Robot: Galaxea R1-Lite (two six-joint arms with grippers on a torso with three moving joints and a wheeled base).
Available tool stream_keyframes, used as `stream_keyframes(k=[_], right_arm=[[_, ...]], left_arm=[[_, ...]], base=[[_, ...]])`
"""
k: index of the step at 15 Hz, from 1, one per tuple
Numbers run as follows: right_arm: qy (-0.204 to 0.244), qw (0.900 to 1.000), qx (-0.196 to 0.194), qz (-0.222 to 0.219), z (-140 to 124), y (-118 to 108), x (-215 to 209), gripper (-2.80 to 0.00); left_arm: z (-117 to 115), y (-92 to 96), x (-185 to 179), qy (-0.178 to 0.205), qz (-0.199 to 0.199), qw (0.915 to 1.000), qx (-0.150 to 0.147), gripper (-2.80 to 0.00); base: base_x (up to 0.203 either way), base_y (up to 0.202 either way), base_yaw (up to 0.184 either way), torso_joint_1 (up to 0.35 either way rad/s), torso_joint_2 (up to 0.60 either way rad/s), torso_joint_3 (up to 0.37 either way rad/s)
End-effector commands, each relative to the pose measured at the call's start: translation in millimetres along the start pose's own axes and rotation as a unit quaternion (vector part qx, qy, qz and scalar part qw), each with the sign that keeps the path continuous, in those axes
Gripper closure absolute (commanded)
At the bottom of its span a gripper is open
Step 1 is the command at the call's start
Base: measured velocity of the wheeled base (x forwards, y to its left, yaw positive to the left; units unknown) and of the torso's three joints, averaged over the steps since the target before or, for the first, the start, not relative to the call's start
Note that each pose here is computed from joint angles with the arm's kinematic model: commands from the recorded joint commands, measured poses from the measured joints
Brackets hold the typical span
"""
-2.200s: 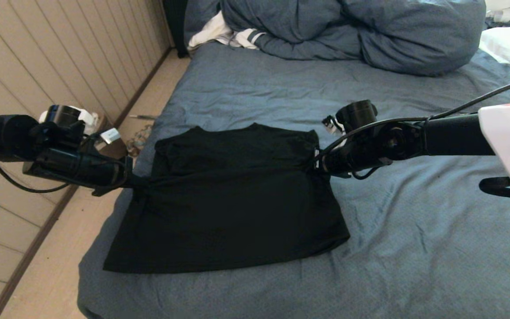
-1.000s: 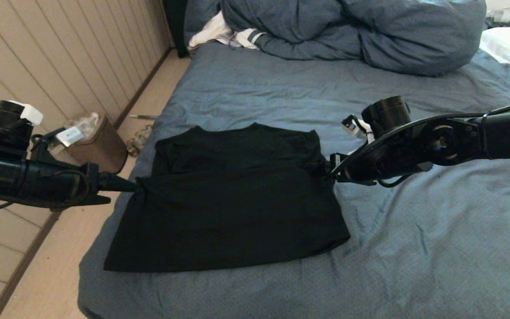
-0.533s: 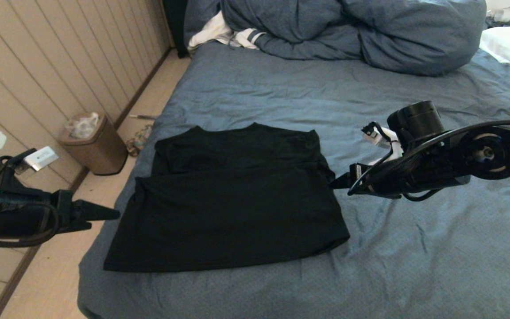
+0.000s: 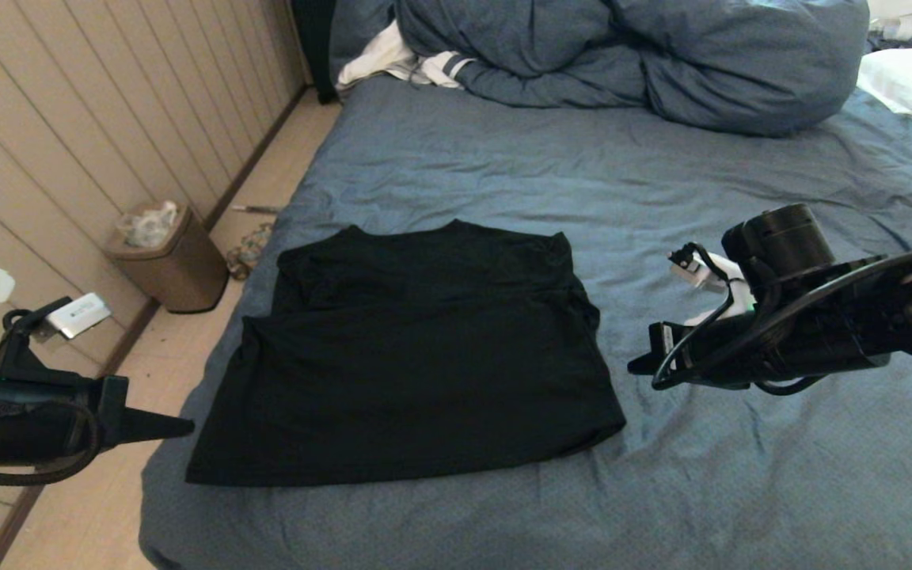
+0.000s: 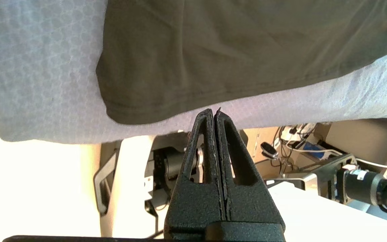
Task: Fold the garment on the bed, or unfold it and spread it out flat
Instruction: Fold the black T-shirt
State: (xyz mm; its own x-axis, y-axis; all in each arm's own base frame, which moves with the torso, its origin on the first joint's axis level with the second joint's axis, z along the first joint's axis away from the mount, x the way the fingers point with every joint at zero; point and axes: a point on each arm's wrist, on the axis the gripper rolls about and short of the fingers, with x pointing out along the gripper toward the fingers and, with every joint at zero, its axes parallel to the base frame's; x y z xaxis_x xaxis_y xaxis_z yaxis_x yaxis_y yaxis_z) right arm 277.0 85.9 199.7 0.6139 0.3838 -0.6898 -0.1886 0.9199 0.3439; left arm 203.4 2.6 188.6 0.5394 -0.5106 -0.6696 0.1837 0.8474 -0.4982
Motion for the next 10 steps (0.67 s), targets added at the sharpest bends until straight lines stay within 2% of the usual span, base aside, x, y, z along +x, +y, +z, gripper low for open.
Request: stream_keyframes(k=[1, 3, 5, 7, 8, 10], right_arm=[[0.003, 1.0, 0.002, 0.0, -7.0, -0.6, -6.0, 0.0], [0.006, 1.0, 0.002, 0.0, -7.1, -0.5, -4.6, 0.0], [0.004, 1.0, 0.002, 0.001, -5.9, 0.0, -4.3, 0.0], [0.006, 1.0, 0.002, 0.001, -6.6, -0.3, -4.0, 0.0], [0.006, 1.0, 0.003, -0.001, -7.2, -1.0, -3.7, 0.0], [0.007, 1.0, 0.004, -0.002, -7.5, -1.5, -4.2, 0.0]], left_arm=[[-3.5, 10.9, 16.1, 0.016, -0.004, 0.9998, -0.011, 0.0], [-4.3, 14.5, 21.5, 0.013, -0.006, 0.9999, -0.009, 0.0], [-19.6, 25.3, 34.4, 0.01, -0.002, 0.9999, -0.008, 0.0], [-22.3, 31.8, 40.5, -0.003, 0.018, 0.9998, -0.006, 0.0], [-23.5, 32.1, 40.5, -0.002, 0.024, 0.9997, -0.007, -2.8], [-26.2, 34.8, 43.2, -0.001, 0.03, 0.9995, -0.011, -2.8]], base=[[0.0, 0.0, 0.0, 0.0, 0.0, 0.0], [0.0, 0.0, 0.0, 0.0, 0.0, 0.0], [0.0, 0.0, 0.0, 0.0, 0.0, 0.0], [0.0, 0.0, 0.0, 0.0, 0.0, 0.0], [0.0, 0.0, 0.0, 0.0, 0.0, 0.0], [0.0, 0.0, 0.0, 0.0, 0.0, 0.0]])
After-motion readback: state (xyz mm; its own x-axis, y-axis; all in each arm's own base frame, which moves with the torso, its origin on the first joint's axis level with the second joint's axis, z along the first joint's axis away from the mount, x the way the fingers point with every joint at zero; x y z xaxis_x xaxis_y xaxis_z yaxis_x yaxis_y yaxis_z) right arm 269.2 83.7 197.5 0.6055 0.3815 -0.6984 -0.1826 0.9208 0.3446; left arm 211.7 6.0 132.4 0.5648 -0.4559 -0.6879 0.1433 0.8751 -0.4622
